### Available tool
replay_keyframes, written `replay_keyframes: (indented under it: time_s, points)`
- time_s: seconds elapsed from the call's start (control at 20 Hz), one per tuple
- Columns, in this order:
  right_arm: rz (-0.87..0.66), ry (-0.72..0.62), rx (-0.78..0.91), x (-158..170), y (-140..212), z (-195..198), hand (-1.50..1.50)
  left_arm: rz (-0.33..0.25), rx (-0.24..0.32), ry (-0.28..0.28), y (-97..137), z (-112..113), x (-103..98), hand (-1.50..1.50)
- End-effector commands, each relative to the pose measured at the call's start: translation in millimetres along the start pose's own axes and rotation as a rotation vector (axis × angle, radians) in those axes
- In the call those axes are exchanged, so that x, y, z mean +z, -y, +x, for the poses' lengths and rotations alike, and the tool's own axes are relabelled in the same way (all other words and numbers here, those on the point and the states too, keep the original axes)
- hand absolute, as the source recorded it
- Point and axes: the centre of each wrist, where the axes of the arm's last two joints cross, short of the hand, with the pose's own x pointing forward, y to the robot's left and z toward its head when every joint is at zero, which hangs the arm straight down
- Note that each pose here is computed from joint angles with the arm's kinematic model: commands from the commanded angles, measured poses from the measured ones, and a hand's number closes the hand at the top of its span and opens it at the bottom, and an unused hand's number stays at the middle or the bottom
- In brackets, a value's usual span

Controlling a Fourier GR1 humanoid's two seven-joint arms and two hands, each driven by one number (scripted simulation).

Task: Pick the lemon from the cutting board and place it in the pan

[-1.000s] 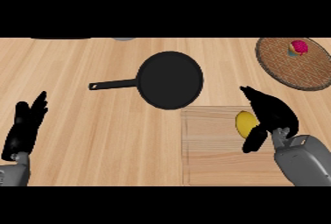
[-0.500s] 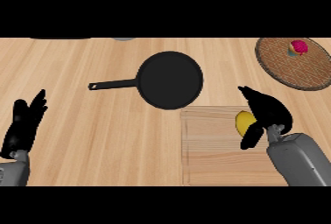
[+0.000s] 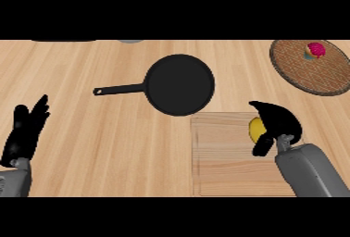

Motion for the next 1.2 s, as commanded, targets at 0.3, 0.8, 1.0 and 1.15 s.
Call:
replay_keyframes:
  time_s: [0.3, 0.8, 1.0, 1.15]
  points:
    - [-0.125, 0.043, 0.135, -3, -25, 8, 1.50, -0.004, -0.002, -0.012, 1, 0, 2, 0.00]
    - [-0.117, -0.401, -0.175, 34, -81, 39, 1.50, 0.027, 0.000, -0.037, -12, -9, 12, 0.00]
    - [-0.223, -0.522, -0.273, 69, -89, 57, 1.50, 0.034, 0.008, -0.042, -10, -2, 10, 0.00]
    - [-0.479, -0.456, -0.284, 96, -77, 87, 1.50, 0.021, -0.007, -0.029, -4, -7, 10, 0.00]
